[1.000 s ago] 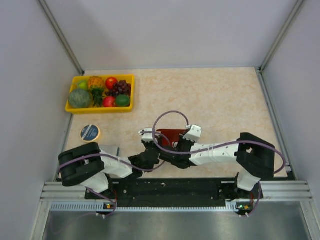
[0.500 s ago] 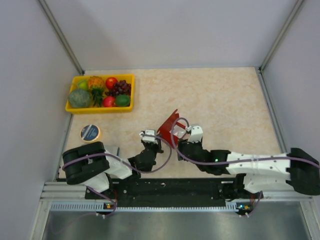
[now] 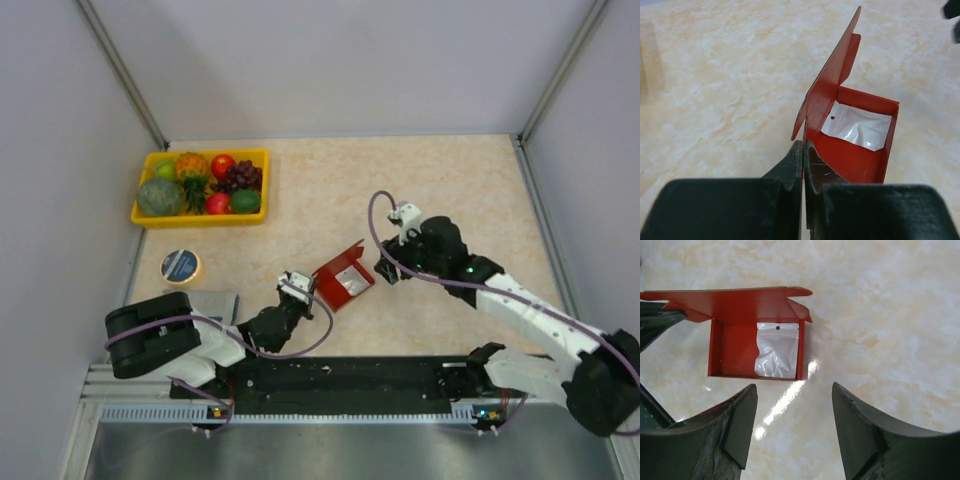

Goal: Fold the paper box

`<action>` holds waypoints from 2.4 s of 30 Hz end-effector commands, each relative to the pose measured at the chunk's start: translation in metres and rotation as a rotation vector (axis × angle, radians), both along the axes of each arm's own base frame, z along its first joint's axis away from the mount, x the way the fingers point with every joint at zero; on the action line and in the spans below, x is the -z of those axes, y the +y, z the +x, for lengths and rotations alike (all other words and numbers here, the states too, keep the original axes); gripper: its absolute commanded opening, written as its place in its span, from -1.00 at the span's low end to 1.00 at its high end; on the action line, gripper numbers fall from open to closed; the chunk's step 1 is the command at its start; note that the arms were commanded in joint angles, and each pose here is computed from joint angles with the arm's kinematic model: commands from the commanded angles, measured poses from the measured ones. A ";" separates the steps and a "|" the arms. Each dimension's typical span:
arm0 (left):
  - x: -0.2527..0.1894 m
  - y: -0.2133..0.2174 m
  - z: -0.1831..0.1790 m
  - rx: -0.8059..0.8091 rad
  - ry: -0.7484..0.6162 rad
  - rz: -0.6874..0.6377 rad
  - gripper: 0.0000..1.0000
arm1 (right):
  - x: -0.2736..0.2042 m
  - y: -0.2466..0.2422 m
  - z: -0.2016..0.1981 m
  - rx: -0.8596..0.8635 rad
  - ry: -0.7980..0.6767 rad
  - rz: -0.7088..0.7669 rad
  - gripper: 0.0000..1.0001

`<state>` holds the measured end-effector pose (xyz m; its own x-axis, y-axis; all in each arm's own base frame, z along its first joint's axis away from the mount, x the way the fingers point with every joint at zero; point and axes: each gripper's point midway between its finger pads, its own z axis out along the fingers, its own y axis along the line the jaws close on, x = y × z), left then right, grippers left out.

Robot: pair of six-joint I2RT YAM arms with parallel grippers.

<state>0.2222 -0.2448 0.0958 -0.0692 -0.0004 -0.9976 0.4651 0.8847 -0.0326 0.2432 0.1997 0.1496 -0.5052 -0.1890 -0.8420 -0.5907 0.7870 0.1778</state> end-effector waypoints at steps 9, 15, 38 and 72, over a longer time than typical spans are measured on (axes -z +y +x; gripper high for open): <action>-0.014 -0.009 -0.009 0.192 -0.052 -0.022 -1.00 | 0.026 0.046 0.037 -0.318 -0.152 -0.002 0.07; -0.015 -0.001 -0.004 0.184 -0.038 -0.054 -1.00 | 0.029 0.044 0.047 -0.299 -0.170 -0.026 0.04; -0.011 -0.001 -0.002 0.207 -0.005 -0.041 -1.00 | 0.019 0.057 0.049 -0.428 -0.286 -0.011 -0.24; -0.006 0.002 0.019 0.106 0.156 -0.088 -0.70 | 0.025 0.063 0.046 -0.460 -0.280 0.006 -1.00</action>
<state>0.2378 -0.2407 0.0882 -0.1865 -0.0091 -0.9824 0.5571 0.8227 -0.1134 0.2892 0.2586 0.1054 -0.1924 -0.3784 -0.9054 -0.8948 0.4464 0.0036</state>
